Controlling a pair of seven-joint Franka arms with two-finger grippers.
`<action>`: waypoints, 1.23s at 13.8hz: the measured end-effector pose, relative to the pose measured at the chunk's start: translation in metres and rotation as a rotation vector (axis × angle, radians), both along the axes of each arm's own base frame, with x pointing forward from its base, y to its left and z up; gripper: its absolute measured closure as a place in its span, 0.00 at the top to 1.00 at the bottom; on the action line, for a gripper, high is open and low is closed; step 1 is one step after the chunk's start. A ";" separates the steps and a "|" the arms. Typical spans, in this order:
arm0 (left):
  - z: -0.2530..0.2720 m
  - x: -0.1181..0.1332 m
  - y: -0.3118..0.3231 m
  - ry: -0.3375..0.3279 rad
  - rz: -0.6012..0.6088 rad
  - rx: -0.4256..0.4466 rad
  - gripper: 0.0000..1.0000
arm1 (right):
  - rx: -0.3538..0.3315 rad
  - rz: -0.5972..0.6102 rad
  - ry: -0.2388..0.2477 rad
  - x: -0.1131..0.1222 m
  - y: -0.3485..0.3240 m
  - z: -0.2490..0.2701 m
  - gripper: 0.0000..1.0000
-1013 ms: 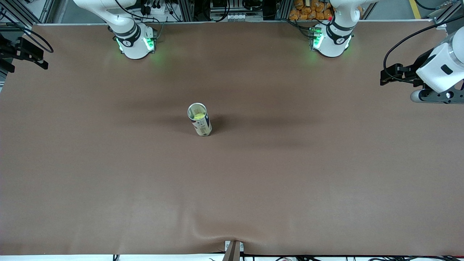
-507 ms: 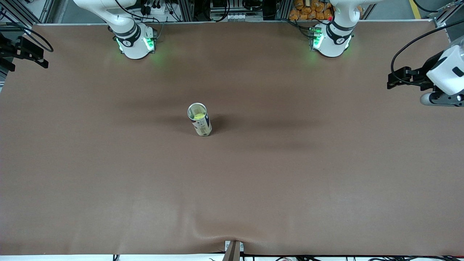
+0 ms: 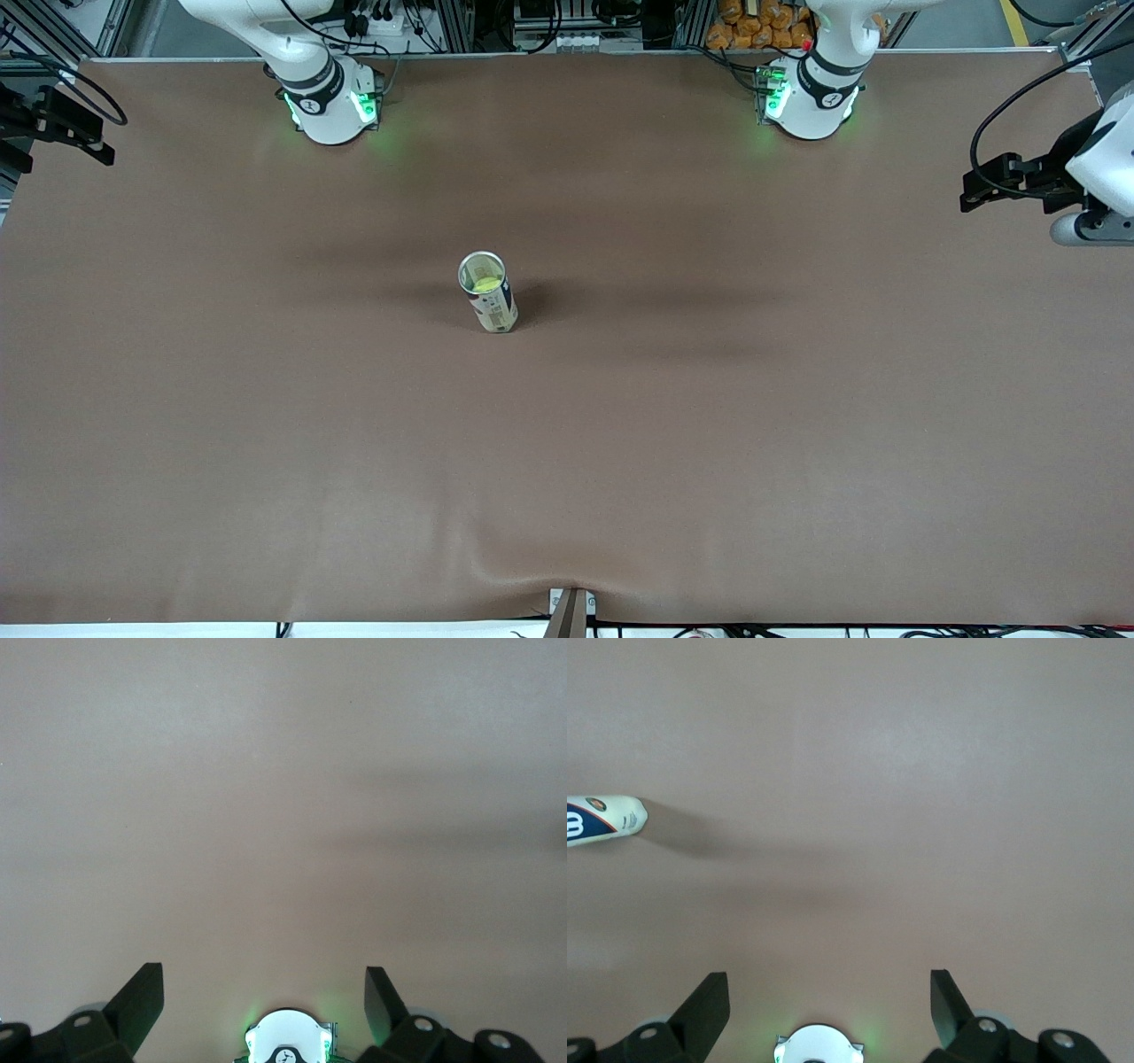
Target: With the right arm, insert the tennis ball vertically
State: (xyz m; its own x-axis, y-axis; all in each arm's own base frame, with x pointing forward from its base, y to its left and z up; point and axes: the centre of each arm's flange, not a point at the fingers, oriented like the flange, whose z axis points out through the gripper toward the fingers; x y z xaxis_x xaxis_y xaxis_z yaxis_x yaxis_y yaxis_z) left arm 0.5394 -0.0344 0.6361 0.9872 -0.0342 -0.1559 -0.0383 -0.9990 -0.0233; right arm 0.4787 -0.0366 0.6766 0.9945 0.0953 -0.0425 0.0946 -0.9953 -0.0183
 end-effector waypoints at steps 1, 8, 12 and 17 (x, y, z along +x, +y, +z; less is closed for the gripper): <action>0.001 -0.003 0.001 -0.005 0.002 0.001 1.00 | -0.001 0.005 -0.016 0.000 0.003 0.007 1.00; 0.004 -0.018 0.015 -0.080 0.029 -0.001 1.00 | -0.013 0.009 -0.029 0.002 0.004 0.014 1.00; 0.017 -0.024 0.018 -0.102 0.026 -0.003 1.00 | -0.016 0.002 -0.029 0.001 0.000 0.014 1.00; 0.011 -0.020 0.041 -0.091 0.021 -0.011 1.00 | -0.016 0.000 -0.029 0.001 -0.001 0.014 1.00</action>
State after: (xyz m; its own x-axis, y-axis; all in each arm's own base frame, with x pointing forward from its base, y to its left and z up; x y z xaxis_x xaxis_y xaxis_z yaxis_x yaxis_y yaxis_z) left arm 0.5194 0.0061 0.6467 0.9977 -0.0148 -0.0654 -0.0158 -0.9998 -0.0146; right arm 0.4799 -0.0378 0.6903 0.9954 0.0949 -0.0152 0.0949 -0.9955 0.0003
